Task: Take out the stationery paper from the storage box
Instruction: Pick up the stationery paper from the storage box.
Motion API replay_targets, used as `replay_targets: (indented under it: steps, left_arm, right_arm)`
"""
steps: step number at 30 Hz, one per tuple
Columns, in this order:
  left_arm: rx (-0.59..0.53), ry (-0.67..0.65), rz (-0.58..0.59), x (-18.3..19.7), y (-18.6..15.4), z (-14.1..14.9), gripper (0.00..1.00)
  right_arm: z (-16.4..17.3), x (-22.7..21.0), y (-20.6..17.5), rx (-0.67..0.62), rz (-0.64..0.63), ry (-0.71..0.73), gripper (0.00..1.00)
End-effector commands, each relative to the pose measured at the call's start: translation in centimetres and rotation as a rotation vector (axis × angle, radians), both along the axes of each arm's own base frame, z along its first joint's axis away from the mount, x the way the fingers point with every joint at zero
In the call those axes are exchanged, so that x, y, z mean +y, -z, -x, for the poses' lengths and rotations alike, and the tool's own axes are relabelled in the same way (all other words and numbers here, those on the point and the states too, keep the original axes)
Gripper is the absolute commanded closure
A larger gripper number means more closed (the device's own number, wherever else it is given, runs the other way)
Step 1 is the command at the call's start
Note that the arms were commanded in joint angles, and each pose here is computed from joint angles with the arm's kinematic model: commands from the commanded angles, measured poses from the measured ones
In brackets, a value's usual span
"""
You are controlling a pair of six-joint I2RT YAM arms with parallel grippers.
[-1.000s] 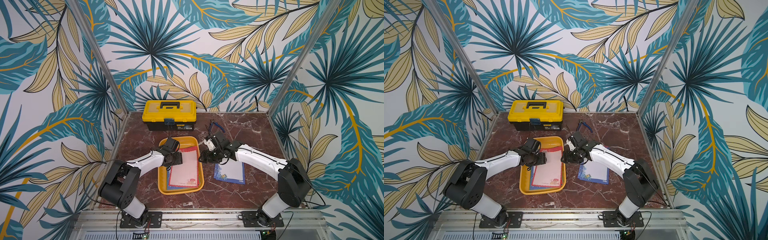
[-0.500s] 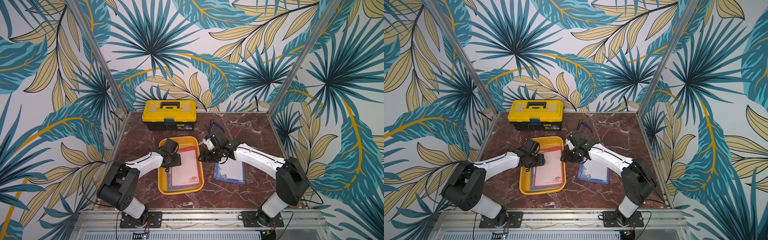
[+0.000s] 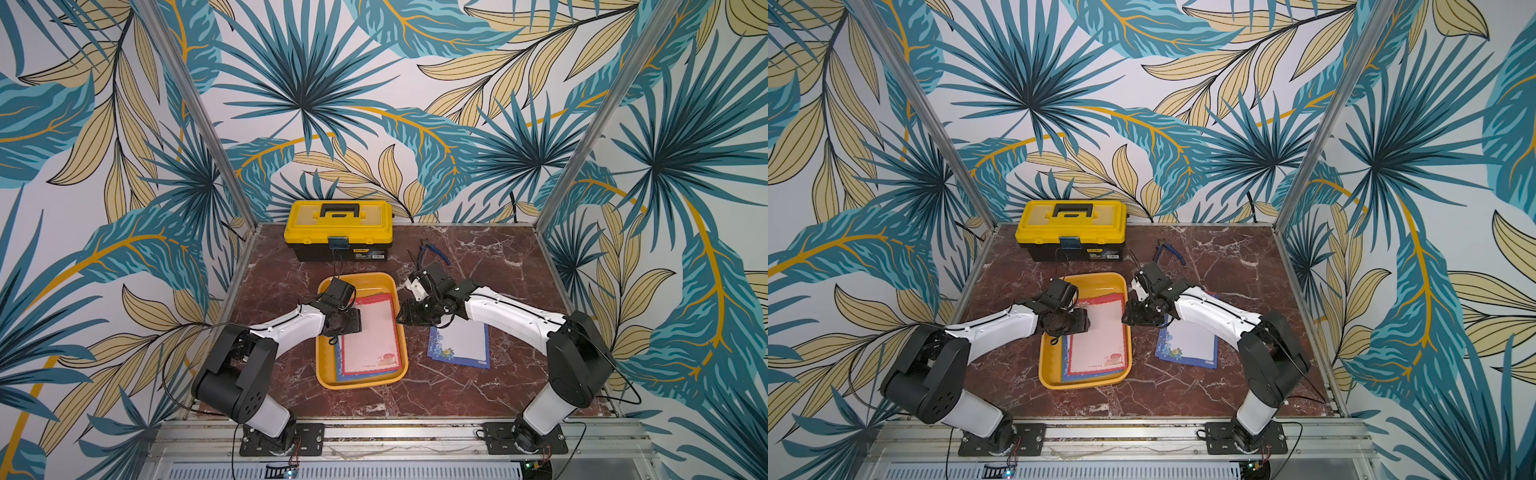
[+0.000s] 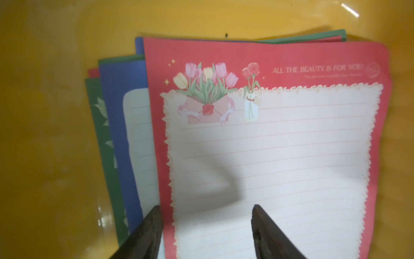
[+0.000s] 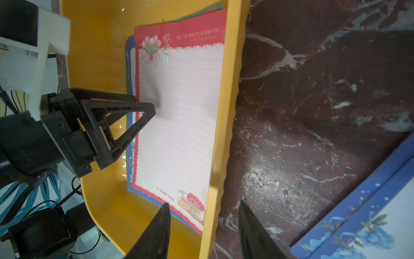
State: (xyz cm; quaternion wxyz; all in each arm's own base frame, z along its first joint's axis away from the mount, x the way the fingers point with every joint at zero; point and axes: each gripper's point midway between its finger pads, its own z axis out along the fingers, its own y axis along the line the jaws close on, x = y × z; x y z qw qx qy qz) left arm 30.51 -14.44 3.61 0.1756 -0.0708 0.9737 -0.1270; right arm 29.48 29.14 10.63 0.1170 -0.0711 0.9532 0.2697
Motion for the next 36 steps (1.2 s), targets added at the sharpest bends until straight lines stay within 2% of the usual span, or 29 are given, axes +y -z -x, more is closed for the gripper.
replay_targets:
  steps: [1,5,18,28,36]
  left_arm:
    - [-0.017,-0.018,-0.009,0.8,-0.6,0.5,0.32]
    - [-0.04,-0.013,-0.014,0.9,-1.2,0.3,0.31]
    - [0.041,0.007,0.01,0.1,0.8,0.9,0.36]
    - [0.003,0.028,0.129,-1.5,-1.3,0.2,0.42]
    - [-0.013,0.054,0.212,-2.6,-2.7,0.3,0.48]
  right_arm:
    - [0.1,0.4,0.8,0.021,-0.002,-0.001,0.5]
    - [0.1,0.5,0.9,0.02,-0.005,-0.004,0.5]
    - [0.3,0.9,2.0,0.047,-0.005,-0.01,0.51]
    - [0.4,2.0,3.0,0.091,-0.051,-0.019,0.67]
    - [0.4,2.2,3.4,0.102,-0.059,-0.017,0.68]
